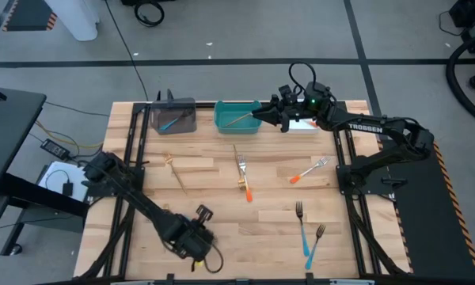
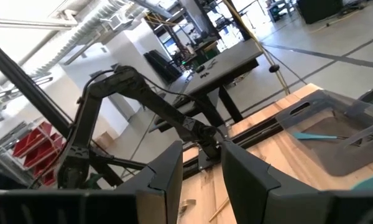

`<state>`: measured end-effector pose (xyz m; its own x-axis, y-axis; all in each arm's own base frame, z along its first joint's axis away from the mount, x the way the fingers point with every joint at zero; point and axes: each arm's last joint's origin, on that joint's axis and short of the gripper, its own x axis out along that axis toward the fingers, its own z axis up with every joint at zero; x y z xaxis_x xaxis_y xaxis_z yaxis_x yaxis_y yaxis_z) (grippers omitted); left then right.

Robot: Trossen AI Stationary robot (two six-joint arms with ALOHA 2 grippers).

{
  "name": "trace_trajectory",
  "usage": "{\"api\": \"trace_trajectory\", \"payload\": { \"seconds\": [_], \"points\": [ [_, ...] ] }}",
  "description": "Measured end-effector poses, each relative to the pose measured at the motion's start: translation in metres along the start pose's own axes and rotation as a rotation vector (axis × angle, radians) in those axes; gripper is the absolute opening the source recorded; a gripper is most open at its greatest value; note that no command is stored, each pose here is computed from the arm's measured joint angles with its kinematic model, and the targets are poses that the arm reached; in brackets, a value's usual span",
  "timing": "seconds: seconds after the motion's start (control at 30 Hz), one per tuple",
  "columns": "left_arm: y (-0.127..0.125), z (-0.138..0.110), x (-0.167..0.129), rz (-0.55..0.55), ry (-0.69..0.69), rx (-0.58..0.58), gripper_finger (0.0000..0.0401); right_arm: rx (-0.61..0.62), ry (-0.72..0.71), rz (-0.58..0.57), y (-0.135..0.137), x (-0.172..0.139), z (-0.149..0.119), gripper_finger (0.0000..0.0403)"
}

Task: Sort silverware by color (type)
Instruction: Put the blue fork into the black bin

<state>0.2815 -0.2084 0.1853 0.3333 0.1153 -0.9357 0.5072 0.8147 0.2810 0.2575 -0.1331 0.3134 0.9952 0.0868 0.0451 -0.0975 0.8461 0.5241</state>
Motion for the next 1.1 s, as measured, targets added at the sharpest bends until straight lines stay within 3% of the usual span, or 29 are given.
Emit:
{"api": "trace_trajectory", "payload": {
  "seconds": [0.1, 0.2, 0.5, 0.87, 0.97, 1.1],
  "points": [
    [0.019, 0.001, -0.007, 0.095, 0.058, -0.032, 0.0008, -0.002, -0.006, -0.008, -0.004, -0.003, 0.003, 0.0117],
    [0.044, -0.001, -0.013, 0.168, 0.121, -0.140, 0.0008, -0.005, -0.022, -0.033, -0.010, -0.008, 0.007, 0.0117],
    [0.137, -0.036, -0.044, 0.245, 0.157, -0.473, 0.0008, -0.020, -0.069, -0.108, -0.030, -0.028, 0.021, 0.0117],
    [0.265, -0.145, -0.070, 0.366, 0.289, -0.880, 0.0008, -0.057, -0.079, -0.138, -0.049, -0.053, 0.033, 0.0117],
    [0.291, -0.180, -0.070, 0.361, 0.329, -0.979, 0.0008, -0.112, -0.085, -0.157, -0.052, -0.057, 0.036, 0.0117],
    [0.307, -0.229, -0.059, 0.313, 0.386, -1.144, 0.0008, -0.162, -0.089, -0.177, -0.056, -0.063, 0.038, 0.0117]
  ]
}}
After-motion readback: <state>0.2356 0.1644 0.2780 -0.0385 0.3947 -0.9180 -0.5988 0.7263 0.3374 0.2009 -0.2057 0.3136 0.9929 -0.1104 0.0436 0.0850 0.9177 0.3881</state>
